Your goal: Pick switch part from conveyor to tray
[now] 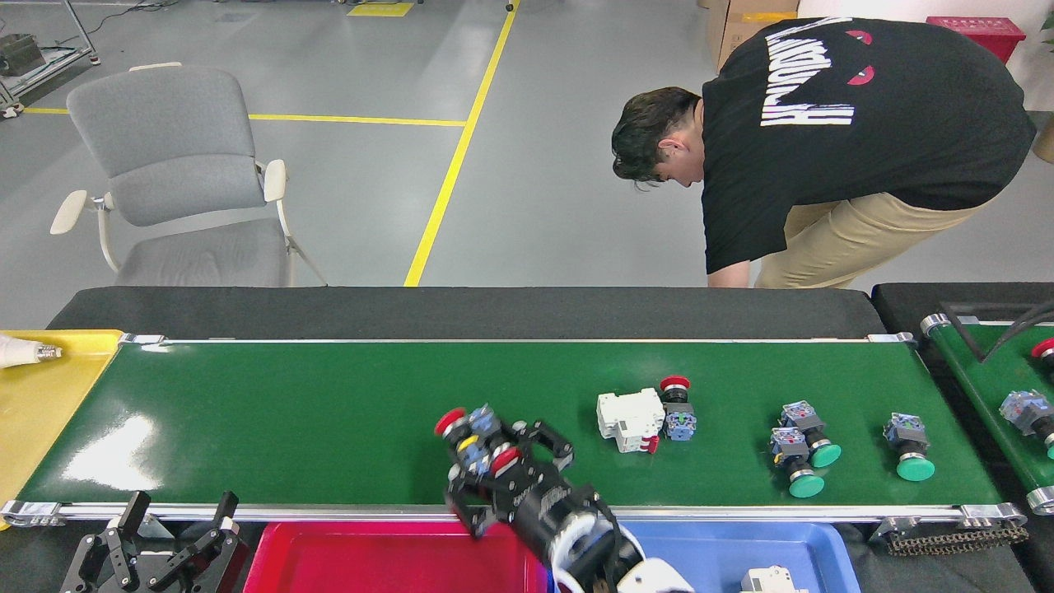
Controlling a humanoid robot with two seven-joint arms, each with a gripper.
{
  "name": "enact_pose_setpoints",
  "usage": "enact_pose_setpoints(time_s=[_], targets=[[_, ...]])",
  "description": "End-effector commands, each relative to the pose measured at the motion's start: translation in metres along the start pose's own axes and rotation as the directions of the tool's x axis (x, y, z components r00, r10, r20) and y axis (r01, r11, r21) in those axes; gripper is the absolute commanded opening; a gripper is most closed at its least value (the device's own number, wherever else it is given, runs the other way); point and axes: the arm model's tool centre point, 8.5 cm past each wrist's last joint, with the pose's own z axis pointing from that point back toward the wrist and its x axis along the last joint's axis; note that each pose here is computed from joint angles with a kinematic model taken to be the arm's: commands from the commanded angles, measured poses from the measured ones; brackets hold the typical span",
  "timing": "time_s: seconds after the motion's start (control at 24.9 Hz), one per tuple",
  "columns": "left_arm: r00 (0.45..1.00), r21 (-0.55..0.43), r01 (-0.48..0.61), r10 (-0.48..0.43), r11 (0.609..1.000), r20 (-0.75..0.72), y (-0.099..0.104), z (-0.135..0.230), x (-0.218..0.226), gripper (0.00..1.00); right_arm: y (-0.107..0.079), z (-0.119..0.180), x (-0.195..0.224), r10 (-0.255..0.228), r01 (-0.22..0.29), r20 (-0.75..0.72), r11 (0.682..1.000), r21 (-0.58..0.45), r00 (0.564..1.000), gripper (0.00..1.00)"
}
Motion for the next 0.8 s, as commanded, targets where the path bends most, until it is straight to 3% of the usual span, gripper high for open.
enact_pose_setpoints(time_s=[0.0,0.24,0.28,0.32,0.4,0.48,0.52,0.56,0.64,0.76], targets=[[1.000,0.016,0.014,-0.014,1.000,0.010,0.006,-0.003,0.000,1.00,-0.011,-0.001,0.011,0.023,-0.020,0.087,0.999,-0.035,0.996,1.00],[1.000,0.010,0.014,-0.014,1.000,0.017,0.005,-0.002,0.002,1.00,-0.028,0.003,0.002,0.020,-0.016,0.049,0.996,-0.092,0.999,1.00],[1.000,0.006,0.014,-0.014,1.000,0.017,0.005,-0.002,0.001,1.00,-0.037,0.014,-0.018,0.007,-0.011,-0.028,0.992,-0.126,1.000,1.00],[1.000,0.002,0.015,-0.015,1.000,0.017,0.004,-0.002,0.002,1.00,-0.035,0.034,-0.042,-0.055,0.030,-0.164,0.988,-0.154,0.985,1.00],[0.999,-0.001,0.024,-0.024,1.000,0.022,0.004,-0.002,0.003,1.00,-0.022,0.078,-0.073,-0.167,0.084,-0.391,0.972,-0.222,0.905,1.00],[0.999,-0.008,0.043,-0.043,0.999,0.033,0.002,-0.004,0.009,1.00,-0.012,0.124,-0.091,-0.224,0.056,-0.544,0.950,-0.307,0.808,1.00],[0.997,-0.016,0.052,-0.051,0.999,0.058,0.001,-0.008,0.019,1.00,0.003,0.155,-0.097,-0.243,0.041,-0.619,0.946,-0.322,0.747,1.00],[0.995,-0.029,0.053,-0.051,0.998,0.080,-0.001,-0.010,0.030,1.00,0.016,0.182,-0.101,-0.252,0.025,-0.676,0.945,-0.326,0.693,1.00],[0.993,-0.041,0.028,-0.023,0.999,0.118,-0.002,-0.013,0.052,1.00,0.027,0.211,-0.108,-0.250,0.011,-0.735,0.950,-0.313,0.631,1.00],[0.975,-0.017,-0.043,0.046,0.999,0.216,0.005,-0.030,0.115,1.00,0.027,0.215,-0.116,-0.244,0.005,-0.762,0.953,-0.302,0.600,1.00]])
